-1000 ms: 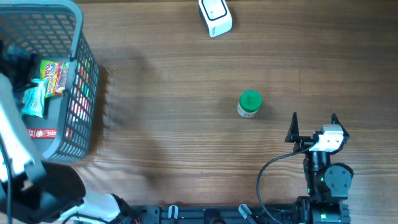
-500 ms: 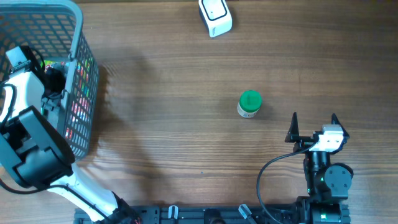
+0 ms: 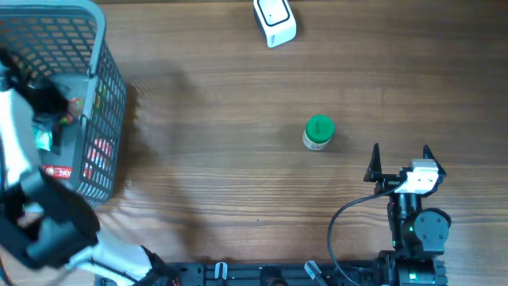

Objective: Scan the item barcode
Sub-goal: 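Reach into the basket and grasp the Haribo gummy bag, then carry the Haribo bag out and drop it left of the jar, then reach into the basket and grasp the small pink-white box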

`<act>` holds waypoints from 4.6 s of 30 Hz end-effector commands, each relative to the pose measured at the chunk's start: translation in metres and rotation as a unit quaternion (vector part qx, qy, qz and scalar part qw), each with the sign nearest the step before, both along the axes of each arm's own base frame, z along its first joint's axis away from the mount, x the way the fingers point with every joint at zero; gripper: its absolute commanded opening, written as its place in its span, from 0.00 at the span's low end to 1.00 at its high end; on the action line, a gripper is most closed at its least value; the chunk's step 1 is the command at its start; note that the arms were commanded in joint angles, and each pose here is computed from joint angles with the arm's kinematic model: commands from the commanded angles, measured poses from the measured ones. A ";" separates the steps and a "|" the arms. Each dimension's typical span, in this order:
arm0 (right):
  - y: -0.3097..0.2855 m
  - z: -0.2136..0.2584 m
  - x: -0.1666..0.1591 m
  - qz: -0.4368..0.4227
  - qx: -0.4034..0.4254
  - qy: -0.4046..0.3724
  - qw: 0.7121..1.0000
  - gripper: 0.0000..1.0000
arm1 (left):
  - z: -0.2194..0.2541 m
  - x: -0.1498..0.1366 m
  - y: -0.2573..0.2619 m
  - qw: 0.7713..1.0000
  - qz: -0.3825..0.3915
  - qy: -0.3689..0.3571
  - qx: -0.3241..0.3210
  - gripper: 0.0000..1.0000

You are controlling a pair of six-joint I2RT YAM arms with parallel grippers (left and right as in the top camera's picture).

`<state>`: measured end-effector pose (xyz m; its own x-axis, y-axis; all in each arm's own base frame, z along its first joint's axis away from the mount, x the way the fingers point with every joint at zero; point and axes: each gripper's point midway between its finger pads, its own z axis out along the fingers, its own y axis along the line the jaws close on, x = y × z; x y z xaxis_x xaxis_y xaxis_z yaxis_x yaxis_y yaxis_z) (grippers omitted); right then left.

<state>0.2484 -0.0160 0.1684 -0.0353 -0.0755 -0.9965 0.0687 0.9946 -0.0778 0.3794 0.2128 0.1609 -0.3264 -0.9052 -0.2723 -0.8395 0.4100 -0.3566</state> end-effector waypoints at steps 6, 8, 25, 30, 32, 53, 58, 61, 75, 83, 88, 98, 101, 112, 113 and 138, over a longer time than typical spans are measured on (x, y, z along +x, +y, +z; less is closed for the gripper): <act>0.002 0.002 0.000 0.004 -0.005 -0.003 1.000 1.00 | 0.248 -0.077 -0.062 0.952 0.014 -0.274 0.133 0.04; 0.002 0.002 0.000 0.004 -0.005 -0.003 1.000 1.00 | 0.254 -0.087 -0.060 0.949 0.041 -0.270 0.159 0.17; 0.002 0.001 0.000 0.004 -0.004 -0.003 1.000 1.00 | -0.070 -0.037 -0.007 0.980 0.075 0.183 -0.024 1.00; 0.002 0.002 0.000 0.004 -0.005 -0.004 1.000 1.00 | -0.121 -0.036 -0.006 0.970 0.071 0.227 -0.048 1.00; 0.002 0.002 0.000 0.004 -0.005 -0.003 1.000 1.00 | -0.136 -0.030 -0.011 0.970 0.064 0.227 -0.064 1.00; 0.002 0.001 0.000 0.004 -0.005 -0.003 1.000 1.00 | -0.032 -0.004 0.006 0.996 0.038 0.061 -0.056 0.04; 0.002 0.002 0.000 0.004 -0.005 -0.003 1.000 1.00 | 0.094 -0.037 0.018 0.993 0.064 -0.094 -0.014 0.04; 0.002 0.002 0.000 0.004 -0.005 -0.004 1.000 1.00 | 0.157 -0.050 -0.017 0.980 0.020 -0.193 -0.037 0.04; 0.002 0.002 0.000 0.004 -0.005 -0.003 1.000 1.00 | 0.164 -0.048 -0.290 0.897 -0.404 -0.173 -0.049 0.04; 0.002 0.002 0.000 0.004 -0.005 -0.004 1.000 1.00 | -0.026 -0.040 -0.390 0.847 -0.522 0.056 0.076 0.04; 0.002 0.002 0.000 0.004 -0.005 -0.003 1.000 1.00 | -0.133 -0.045 -0.436 0.811 -0.569 0.121 0.062 0.04; 0.002 0.002 0.000 0.004 -0.005 -0.004 1.000 1.00 | -0.047 -0.027 -0.438 0.801 -0.589 0.036 0.103 1.00; 0.002 0.002 0.000 0.004 -0.005 -0.003 1.000 0.99 | -0.012 -0.024 -0.444 0.806 -0.583 -0.019 0.099 0.46; 0.002 0.002 0.000 0.004 -0.005 -0.004 1.000 1.00 | 0.159 -0.022 -0.319 0.863 -0.405 -0.140 0.267 1.00; 0.002 0.002 0.000 0.004 -0.005 -0.003 1.000 1.00 | 0.184 -0.027 -0.302 0.869 -0.376 -0.167 0.276 1.00; 0.002 0.002 0.000 0.004 -0.005 -0.004 1.000 1.00 | -0.048 -0.098 -0.008 0.954 0.161 0.217 -0.130 1.00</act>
